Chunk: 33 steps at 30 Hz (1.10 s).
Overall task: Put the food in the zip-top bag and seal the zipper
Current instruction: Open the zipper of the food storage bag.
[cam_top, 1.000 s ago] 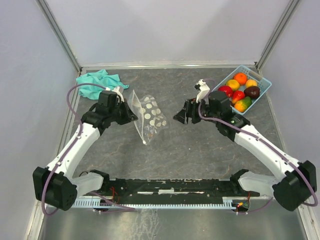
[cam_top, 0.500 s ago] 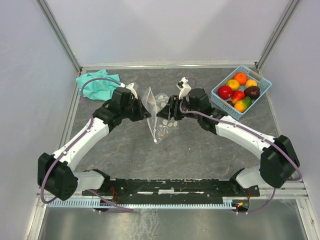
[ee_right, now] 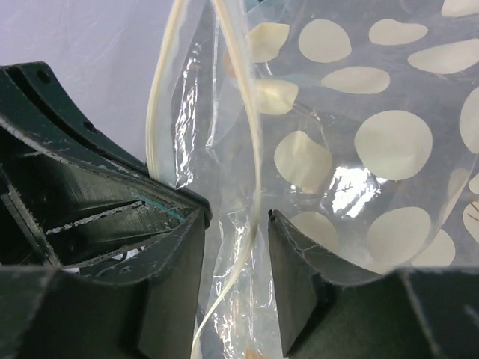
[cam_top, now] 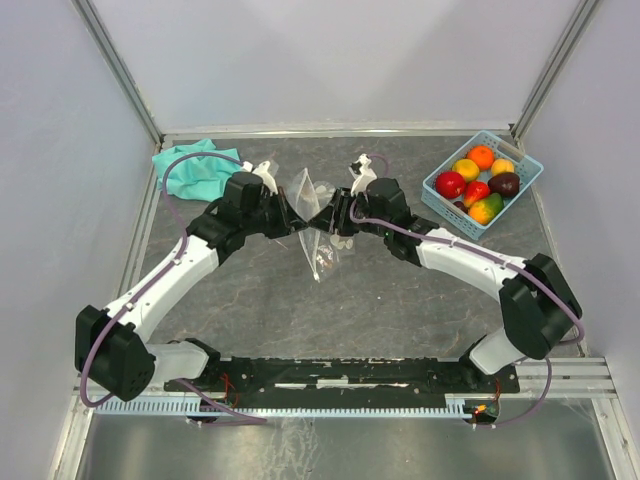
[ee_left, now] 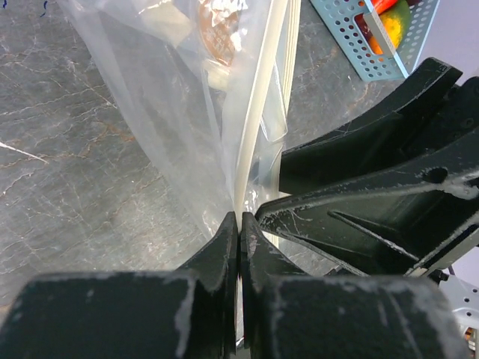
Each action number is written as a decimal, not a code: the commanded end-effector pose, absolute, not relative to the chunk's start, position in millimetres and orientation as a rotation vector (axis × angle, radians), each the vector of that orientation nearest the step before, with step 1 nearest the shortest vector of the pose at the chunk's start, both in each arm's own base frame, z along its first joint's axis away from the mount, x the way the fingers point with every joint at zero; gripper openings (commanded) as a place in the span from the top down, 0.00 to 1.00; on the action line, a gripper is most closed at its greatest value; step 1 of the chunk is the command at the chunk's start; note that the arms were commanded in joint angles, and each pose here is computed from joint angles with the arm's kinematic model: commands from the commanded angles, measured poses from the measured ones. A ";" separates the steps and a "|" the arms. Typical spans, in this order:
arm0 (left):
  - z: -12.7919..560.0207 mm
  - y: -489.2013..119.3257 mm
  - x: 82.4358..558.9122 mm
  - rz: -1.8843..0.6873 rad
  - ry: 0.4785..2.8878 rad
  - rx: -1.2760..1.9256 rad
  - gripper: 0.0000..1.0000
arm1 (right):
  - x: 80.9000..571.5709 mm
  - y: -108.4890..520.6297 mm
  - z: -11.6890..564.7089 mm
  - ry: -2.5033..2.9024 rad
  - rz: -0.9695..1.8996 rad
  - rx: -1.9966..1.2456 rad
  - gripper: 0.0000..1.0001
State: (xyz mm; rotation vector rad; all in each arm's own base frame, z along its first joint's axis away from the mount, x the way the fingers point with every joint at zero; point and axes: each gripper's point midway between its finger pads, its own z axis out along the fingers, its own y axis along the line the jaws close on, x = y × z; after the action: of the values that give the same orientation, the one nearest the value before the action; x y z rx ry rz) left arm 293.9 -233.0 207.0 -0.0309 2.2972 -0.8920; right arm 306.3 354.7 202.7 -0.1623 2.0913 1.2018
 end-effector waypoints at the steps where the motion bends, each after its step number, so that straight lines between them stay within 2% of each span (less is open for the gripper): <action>1: 229.9 -243.4 297.0 -0.977 2.217 -0.033 0.97 | 313.5 369.2 226.9 1.992 1.275 -0.167 0.56; 6: 224.3 -235.9 297.0 -0.920 2.241 -0.049 0.97 | 313.7 365.7 232.6 1.989 1.239 -0.192 0.84; 8: 219.1 -219.7 300.7 -0.789 2.272 -0.080 0.97 | 314.2 358.1 237.6 2.005 1.167 -0.221 0.96; 9: 221.3 -212.2 302.8 -0.729 2.278 -0.079 0.97 | 313.4 352.0 235.6 2.033 1.110 -0.250 0.98; 17: 228.2 -172.5 303.9 -0.437 2.330 -0.094 0.97 | 309.6 316.3 240.5 2.174 0.815 -0.365 0.98; 24: 222.4 -145.9 307.8 -0.228 2.362 -0.114 0.97 | 300.4 303.4 253.8 2.231 0.692 -0.415 0.98; 28: 223.0 -146.5 312.6 -0.220 2.357 -0.118 0.97 | 293.5 314.0 262.5 2.278 0.691 -0.448 0.98; 33: 235.2 -177.1 317.2 -0.391 2.320 -0.091 0.97 | 291.6 343.5 270.3 2.276 0.723 -0.458 0.98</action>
State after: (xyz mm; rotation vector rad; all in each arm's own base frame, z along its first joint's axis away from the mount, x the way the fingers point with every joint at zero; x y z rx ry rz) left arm 305.5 -156.9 203.7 -0.1342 2.4187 -0.2821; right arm 293.4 329.5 264.6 -0.4478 2.2635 0.7455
